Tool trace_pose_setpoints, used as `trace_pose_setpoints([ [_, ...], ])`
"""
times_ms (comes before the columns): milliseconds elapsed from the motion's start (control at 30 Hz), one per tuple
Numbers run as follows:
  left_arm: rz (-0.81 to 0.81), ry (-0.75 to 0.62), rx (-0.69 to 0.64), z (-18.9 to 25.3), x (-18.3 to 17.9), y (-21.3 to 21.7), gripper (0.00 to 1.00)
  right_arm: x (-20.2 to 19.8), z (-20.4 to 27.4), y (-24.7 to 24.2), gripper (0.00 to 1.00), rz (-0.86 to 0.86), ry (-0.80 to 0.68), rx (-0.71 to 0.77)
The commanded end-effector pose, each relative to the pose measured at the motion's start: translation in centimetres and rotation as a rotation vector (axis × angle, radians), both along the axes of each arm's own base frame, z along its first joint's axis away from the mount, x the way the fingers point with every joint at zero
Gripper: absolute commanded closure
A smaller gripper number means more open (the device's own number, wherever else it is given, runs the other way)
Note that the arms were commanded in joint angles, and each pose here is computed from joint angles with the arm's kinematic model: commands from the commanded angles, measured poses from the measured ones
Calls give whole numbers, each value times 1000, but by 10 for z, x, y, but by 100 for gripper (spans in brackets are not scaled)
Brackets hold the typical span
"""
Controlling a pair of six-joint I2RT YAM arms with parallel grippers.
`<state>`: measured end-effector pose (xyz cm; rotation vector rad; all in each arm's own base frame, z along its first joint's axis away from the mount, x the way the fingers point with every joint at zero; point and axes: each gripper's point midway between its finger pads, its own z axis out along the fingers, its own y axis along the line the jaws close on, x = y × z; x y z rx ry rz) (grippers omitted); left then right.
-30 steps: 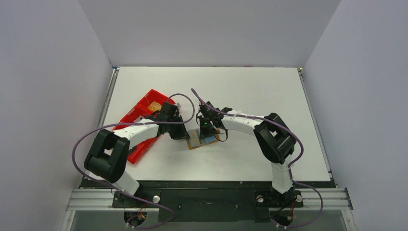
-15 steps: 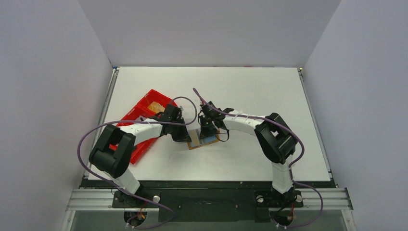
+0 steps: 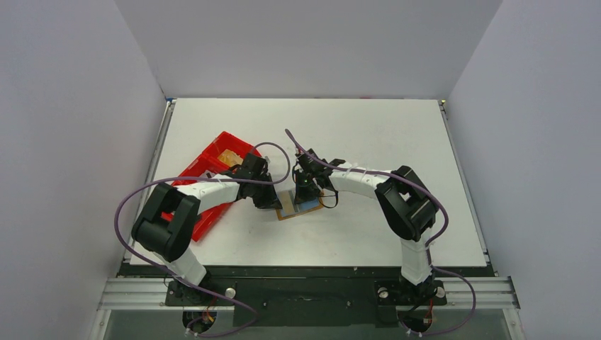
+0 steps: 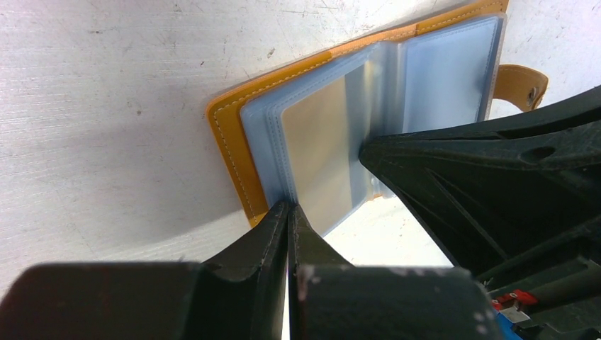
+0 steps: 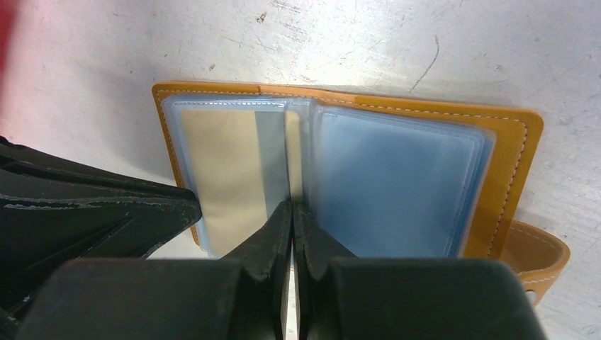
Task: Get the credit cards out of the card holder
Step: Remove the credit card from the card holder.
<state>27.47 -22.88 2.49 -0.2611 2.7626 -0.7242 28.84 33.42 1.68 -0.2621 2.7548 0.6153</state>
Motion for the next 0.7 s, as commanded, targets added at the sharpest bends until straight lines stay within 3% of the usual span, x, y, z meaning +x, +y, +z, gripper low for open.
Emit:
trace_pose_setpoints([
  [0, 9, -39, 6, 0, 9, -5, 100, -35, -65, -34, 100, 4, 126, -178],
  [333, -10, -53, 4, 3, 12, -8, 100, -36, -63, -33, 100, 5, 128, -170],
  [667, -62, -138, -66, 38, 27, -36, 100, -35, -55, -25, 100, 22, 116, -142],
])
